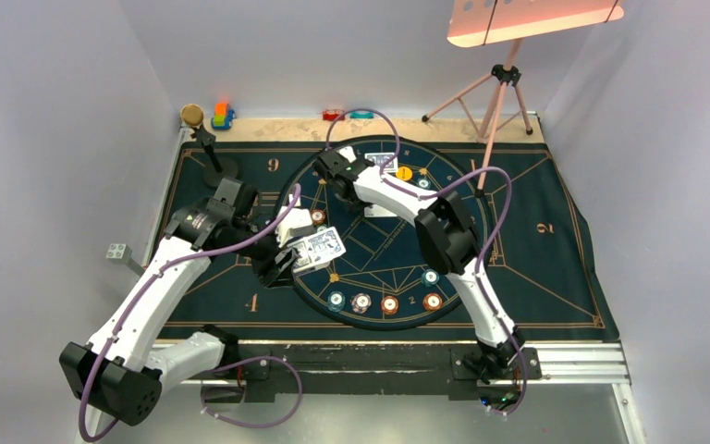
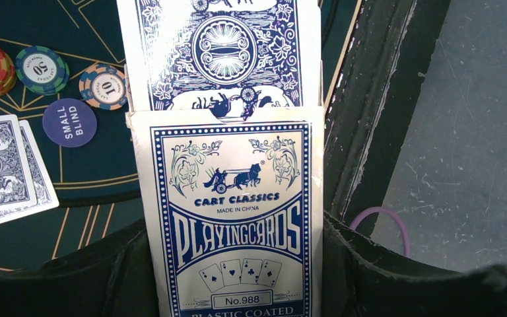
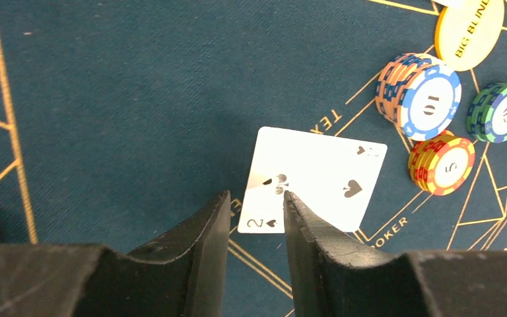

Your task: Distribute texas hold em gaming equipment

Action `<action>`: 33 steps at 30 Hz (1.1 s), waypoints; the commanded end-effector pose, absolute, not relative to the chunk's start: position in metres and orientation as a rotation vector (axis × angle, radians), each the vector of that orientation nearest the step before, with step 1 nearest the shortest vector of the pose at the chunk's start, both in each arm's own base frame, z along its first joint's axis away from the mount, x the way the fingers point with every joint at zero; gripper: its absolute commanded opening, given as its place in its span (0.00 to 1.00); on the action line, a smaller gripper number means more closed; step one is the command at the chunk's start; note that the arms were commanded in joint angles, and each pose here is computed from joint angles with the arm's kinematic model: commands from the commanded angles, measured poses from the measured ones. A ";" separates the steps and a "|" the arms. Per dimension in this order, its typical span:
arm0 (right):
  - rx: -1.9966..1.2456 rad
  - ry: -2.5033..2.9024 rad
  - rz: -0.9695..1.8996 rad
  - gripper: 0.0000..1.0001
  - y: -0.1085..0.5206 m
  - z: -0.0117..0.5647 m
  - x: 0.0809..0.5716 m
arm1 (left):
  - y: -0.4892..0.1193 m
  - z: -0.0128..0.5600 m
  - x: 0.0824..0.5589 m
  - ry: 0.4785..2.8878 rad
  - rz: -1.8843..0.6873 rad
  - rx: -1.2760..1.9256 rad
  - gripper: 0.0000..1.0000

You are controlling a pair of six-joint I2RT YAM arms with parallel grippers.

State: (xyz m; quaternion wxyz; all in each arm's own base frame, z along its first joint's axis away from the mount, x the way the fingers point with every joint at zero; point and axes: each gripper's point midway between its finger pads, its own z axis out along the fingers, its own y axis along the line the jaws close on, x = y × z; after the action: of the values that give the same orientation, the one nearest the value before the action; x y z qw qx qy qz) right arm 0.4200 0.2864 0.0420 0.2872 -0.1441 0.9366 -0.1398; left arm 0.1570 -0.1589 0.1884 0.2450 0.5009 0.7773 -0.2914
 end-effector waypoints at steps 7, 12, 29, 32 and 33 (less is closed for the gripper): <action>-0.267 2.364 -0.116 0.76 0.305 0.145 0.427 | -0.160 0.195 0.161 2.069 -0.779 1.374 0.10; -0.230 2.331 0.064 0.90 0.302 0.197 0.410 | -0.160 0.195 0.161 2.065 -0.778 1.377 0.10; -0.363 2.190 1.350 0.95 0.326 0.279 0.266 | -0.163 0.200 0.170 2.032 -0.755 1.364 0.10; -0.391 2.140 1.509 0.95 0.335 0.285 0.249 | -0.164 0.201 0.172 2.039 -0.759 1.361 0.10; -0.396 2.132 1.535 0.95 0.336 0.286 0.246 | -0.164 0.202 0.173 2.038 -0.759 1.359 0.10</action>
State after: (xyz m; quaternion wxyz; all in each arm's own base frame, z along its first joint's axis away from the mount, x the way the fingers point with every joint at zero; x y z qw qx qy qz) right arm 0.2751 0.3128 0.2451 0.2672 -0.1047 0.8480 0.4457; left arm 0.1627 -0.1584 0.1889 0.2552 0.5030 0.7762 -0.2818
